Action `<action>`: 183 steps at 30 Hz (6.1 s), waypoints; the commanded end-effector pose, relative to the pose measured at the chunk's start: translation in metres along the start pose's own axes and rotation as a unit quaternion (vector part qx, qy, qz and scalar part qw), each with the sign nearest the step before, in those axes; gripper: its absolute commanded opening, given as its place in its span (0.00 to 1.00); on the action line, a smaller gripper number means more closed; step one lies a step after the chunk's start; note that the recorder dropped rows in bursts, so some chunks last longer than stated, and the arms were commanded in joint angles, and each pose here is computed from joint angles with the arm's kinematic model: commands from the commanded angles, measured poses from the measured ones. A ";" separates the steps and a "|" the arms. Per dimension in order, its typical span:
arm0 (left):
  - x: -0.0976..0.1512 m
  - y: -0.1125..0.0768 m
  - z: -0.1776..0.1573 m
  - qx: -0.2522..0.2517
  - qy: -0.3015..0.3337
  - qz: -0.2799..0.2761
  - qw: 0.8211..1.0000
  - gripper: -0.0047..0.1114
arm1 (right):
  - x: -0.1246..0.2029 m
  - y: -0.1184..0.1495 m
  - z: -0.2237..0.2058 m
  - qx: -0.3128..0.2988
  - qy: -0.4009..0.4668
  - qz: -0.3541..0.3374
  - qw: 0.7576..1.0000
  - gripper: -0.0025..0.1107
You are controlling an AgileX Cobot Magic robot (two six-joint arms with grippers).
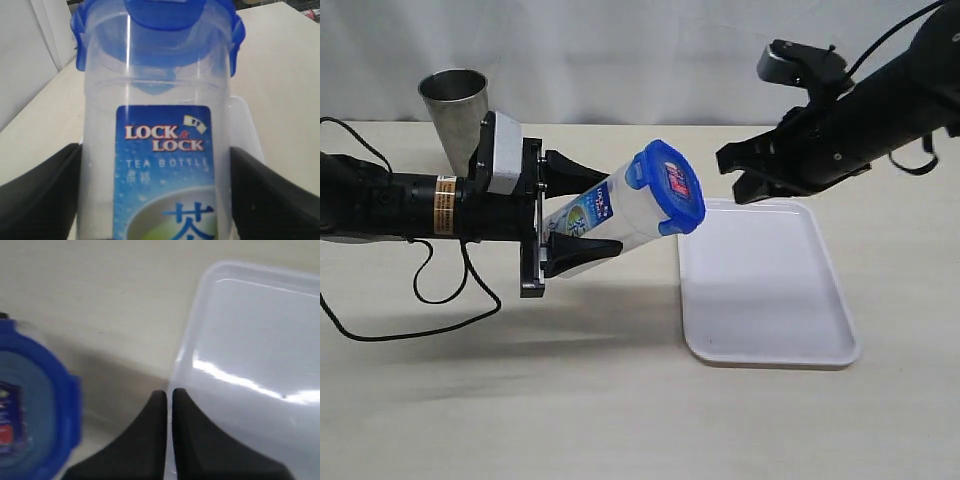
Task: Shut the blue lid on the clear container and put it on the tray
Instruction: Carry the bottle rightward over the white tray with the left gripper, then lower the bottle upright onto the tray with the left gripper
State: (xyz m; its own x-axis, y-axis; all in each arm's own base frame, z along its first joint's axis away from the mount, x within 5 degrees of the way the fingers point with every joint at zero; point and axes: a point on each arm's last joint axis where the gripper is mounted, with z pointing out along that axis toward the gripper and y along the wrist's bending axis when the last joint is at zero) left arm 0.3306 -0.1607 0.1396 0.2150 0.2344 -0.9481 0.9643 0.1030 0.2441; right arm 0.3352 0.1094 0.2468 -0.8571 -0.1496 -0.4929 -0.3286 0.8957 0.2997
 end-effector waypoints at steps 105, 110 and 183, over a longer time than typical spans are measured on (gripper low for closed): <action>-0.101 -0.028 0.173 -0.103 -0.042 -0.026 0.993 0.04 | 0.262 0.063 -0.242 -0.023 -0.546 -0.182 0.817 0.06; -0.077 -0.026 0.180 -0.121 -0.080 -0.143 0.979 0.04 | 0.262 0.063 -0.241 -0.024 -0.543 -0.183 0.819 0.06; 0.004 -0.030 0.180 -0.118 0.068 -0.135 0.981 0.85 | 0.263 0.062 -0.240 -0.022 -0.536 -0.183 0.824 0.06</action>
State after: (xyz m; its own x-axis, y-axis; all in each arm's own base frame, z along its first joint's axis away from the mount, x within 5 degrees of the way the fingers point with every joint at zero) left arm 0.3305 -0.3396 0.0919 -0.0660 0.2836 -0.9567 0.9193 0.3900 0.0522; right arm -0.0055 0.0258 0.3330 0.1358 0.0774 -0.9877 -0.5260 0.8505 -0.0057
